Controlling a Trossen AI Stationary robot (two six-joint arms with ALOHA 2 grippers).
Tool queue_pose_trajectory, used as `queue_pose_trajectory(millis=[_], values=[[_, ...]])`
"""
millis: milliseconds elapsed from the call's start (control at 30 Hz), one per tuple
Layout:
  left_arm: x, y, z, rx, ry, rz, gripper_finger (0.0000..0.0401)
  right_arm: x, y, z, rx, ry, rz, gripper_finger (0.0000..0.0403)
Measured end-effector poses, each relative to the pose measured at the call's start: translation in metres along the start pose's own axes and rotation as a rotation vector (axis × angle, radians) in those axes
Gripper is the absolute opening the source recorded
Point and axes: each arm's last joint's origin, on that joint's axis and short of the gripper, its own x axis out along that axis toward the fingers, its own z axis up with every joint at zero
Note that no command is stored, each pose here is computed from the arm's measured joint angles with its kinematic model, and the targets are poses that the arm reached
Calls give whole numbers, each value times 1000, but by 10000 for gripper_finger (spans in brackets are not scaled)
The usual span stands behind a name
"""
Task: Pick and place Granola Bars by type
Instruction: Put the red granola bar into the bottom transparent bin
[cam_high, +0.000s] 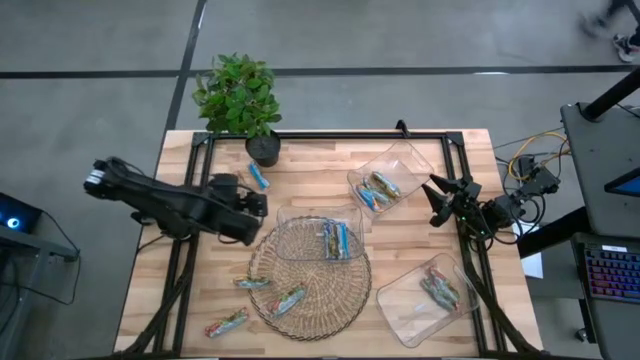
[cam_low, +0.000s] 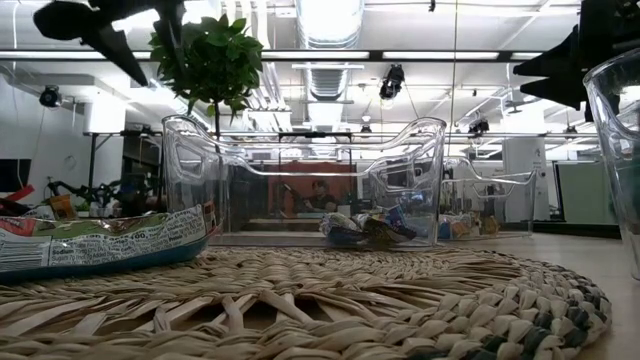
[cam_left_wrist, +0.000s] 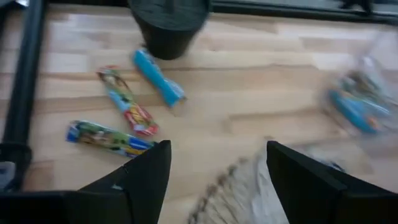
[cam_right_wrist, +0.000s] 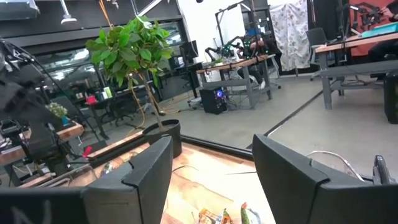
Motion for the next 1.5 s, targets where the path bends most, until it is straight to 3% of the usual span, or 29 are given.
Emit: queue_pose_trajectory(millis=[167, 433, 833, 1167, 1500], values=[[23, -12, -4, -12, -41, 108, 235, 0, 0, 0, 0, 0, 0, 210], [49, -18, 10, 15, -75, 223, 231, 0, 0, 0, -1, 0, 0, 210], [90, 1, 38, -38, -36, 360, 231, 0, 0, 0, -1, 0, 0, 210], [125, 35, 21, -116, 13, 466, 231, 0, 0, 0, -4, 1, 0, 210], [154, 50, 2, -191, -3, 434, 231, 0, 0, 0, -2, 1, 0, 210]])
